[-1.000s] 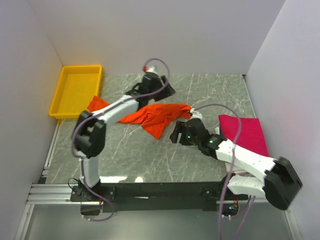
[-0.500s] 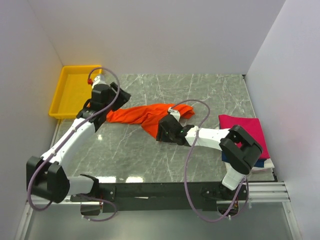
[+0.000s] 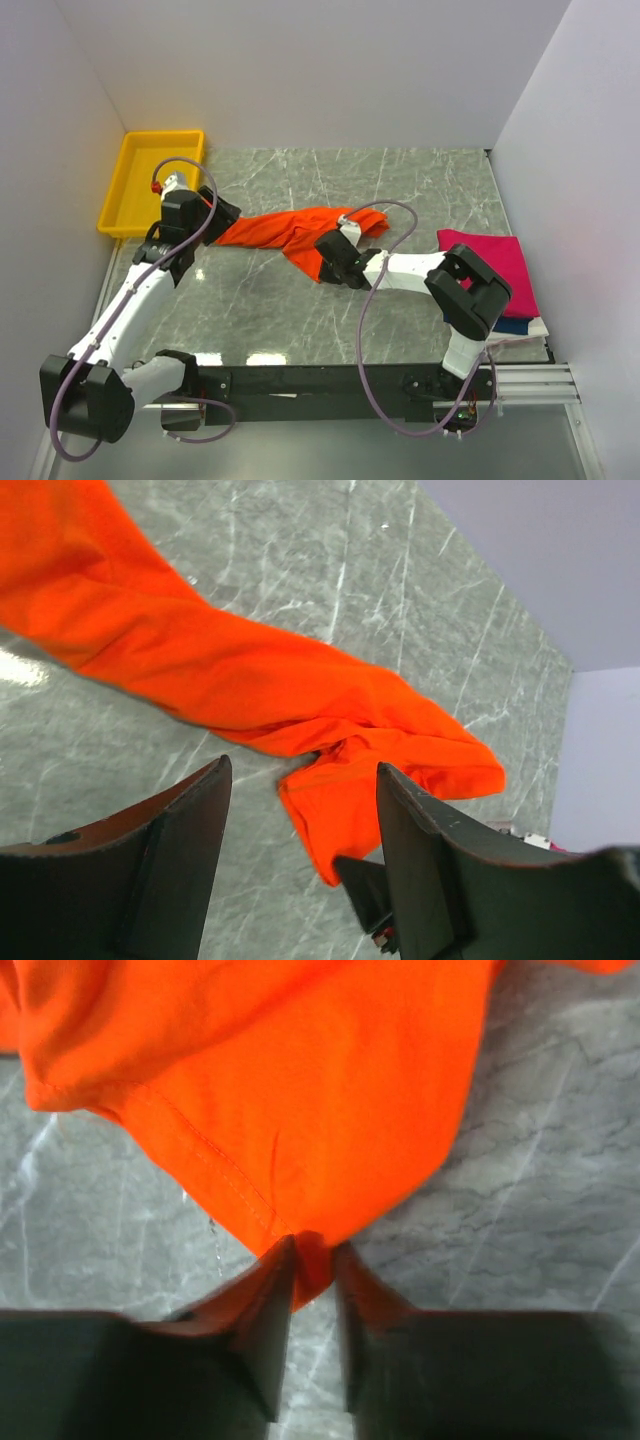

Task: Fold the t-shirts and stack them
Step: Move the tshirt to the center of the board

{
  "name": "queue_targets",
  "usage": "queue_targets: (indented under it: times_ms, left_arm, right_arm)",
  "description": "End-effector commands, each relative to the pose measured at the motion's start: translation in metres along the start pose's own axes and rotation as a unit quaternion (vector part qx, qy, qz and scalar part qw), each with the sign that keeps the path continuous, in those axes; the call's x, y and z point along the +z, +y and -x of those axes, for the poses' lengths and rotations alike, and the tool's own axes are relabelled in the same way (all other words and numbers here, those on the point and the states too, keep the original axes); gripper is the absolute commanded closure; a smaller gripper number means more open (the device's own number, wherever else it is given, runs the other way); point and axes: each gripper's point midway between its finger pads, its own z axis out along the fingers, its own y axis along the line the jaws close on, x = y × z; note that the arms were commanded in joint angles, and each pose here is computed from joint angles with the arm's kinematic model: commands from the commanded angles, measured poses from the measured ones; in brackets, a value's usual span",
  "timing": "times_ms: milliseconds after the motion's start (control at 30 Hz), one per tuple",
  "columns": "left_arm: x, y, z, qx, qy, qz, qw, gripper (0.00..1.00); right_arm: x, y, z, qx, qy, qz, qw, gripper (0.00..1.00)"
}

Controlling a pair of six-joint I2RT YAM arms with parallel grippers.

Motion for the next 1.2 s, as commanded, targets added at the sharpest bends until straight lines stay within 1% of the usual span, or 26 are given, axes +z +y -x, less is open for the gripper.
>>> queue_targets:
  times_ms: [0, 33, 67, 100, 167, 200, 233, 267, 300, 367, 400, 500, 633, 733, 800, 833, 867, 933, 1033, 1067, 1100, 1167]
  left_arm:
    - [-0.012, 0.0, 0.004, 0.012, -0.008, -0.013, 1.0, 0.34]
    - [-0.014, 0.001, 0.005, 0.013, -0.01, -0.013, 1.0, 0.32]
    - [-0.015, 0.002, 0.005, 0.014, -0.011, -0.012, 1.0, 0.3]
    - [-0.015, 0.003, 0.004, 0.019, -0.01, -0.011, 1.0, 0.3]
    - [-0.018, 0.005, 0.004, 0.023, -0.011, -0.008, 1.0, 0.29]
    - [-0.019, 0.007, 0.005, 0.026, -0.014, -0.003, 1.0, 0.29]
    - [-0.02, 0.009, 0.004, 0.027, -0.014, 0.001, 1.0, 0.28]
    - [-0.019, 0.013, 0.002, 0.027, -0.013, 0.007, 1.0, 0.28]
    - [-0.019, 0.016, 0.001, 0.024, -0.012, 0.012, 1.0, 0.28]
    - [-0.016, 0.026, -0.007, 0.018, -0.006, 0.026, 0.999, 0.28]
    - [-0.014, 0.029, -0.01, 0.012, -0.001, 0.03, 0.999, 0.28]
    - [-0.005, 0.047, -0.021, -0.006, 0.007, 0.062, 0.998, 0.26]
    - [0.007, 0.069, -0.032, -0.025, 0.015, 0.109, 0.994, 0.23]
    - [0.014, 0.078, -0.04, -0.033, 0.024, 0.124, 0.991, 0.23]
    - [0.016, 0.078, -0.047, -0.041, 0.035, 0.122, 0.991, 0.26]
    - [0.017, 0.084, -0.054, -0.044, 0.044, 0.127, 0.99, 0.3]
    - [0.018, 0.084, -0.06, -0.049, 0.053, 0.125, 0.989, 0.31]
    - [0.017, 0.095, -0.075, -0.049, 0.065, 0.141, 0.987, 0.32]
    - [0.013, 0.107, -0.093, -0.044, 0.065, 0.166, 0.983, 0.31]
    - [0.013, 0.109, -0.098, -0.049, 0.066, 0.17, 0.982, 0.31]
    - [0.013, 0.11, -0.107, -0.04, 0.07, 0.172, 0.982, 0.32]
    - [0.016, 0.114, -0.117, -0.039, 0.076, 0.176, 0.981, 0.36]
  right_arm:
    - [0.002, 0.007, 0.009, 0.016, -0.02, 0.0, 1.0, 0.89]
    - [0.001, 0.0, 0.015, 0.018, -0.025, -0.013, 0.999, 1.0]
    - [-0.002, -0.003, 0.021, 0.021, -0.031, -0.017, 0.999, 1.0]
    - [-0.015, -0.001, 0.036, 0.022, -0.045, -0.006, 0.999, 1.0]
    - [-0.033, -0.019, 0.06, 0.035, -0.066, -0.017, 0.997, 1.0]
    - [-0.062, -0.016, 0.087, 0.042, -0.1, 0.005, 0.994, 1.0]
    - [-0.077, -0.026, 0.096, 0.044, -0.11, 0.002, 0.993, 1.0]
    - [-0.091, -0.043, 0.114, 0.055, -0.13, -0.003, 0.99, 1.0]
    - [-0.128, -0.044, 0.139, 0.07, -0.171, 0.027, 0.982, 1.0]
    - [-0.157, -0.071, 0.162, 0.085, -0.204, 0.019, 0.975, 1.0]
    - [-0.184, -0.078, 0.175, 0.094, -0.236, 0.031, 0.967, 1.0]
    - [-0.211, -0.096, 0.189, 0.095, -0.256, 0.023, 0.962, 1.0]
    - [-0.22, -0.106, 0.194, 0.093, -0.261, 0.009, 0.961, 1.0]
    - [-0.219, -0.106, 0.195, 0.092, -0.256, 0.015, 0.962, 1.0]
    - [-0.219, -0.105, 0.197, 0.089, -0.256, 0.017, 0.962, 1.0]
    - [-0.219, -0.105, 0.198, 0.09, -0.256, 0.017, 0.962, 1.0]
    - [-0.219, -0.105, 0.199, 0.091, -0.257, 0.015, 0.962, 1.0]
    - [-0.219, -0.105, 0.199, 0.089, -0.256, 0.017, 0.962, 1.0]
    - [-0.216, -0.104, 0.199, 0.088, -0.253, 0.02, 0.963, 1.0]
    - [-0.215, -0.103, 0.199, 0.088, -0.251, 0.021, 0.964, 1.0]
    - [-0.215, -0.103, 0.198, 0.088, -0.251, 0.022, 0.964, 1.0]
    - [-0.212, -0.102, 0.198, 0.09, -0.248, 0.026, 0.964, 1.0]
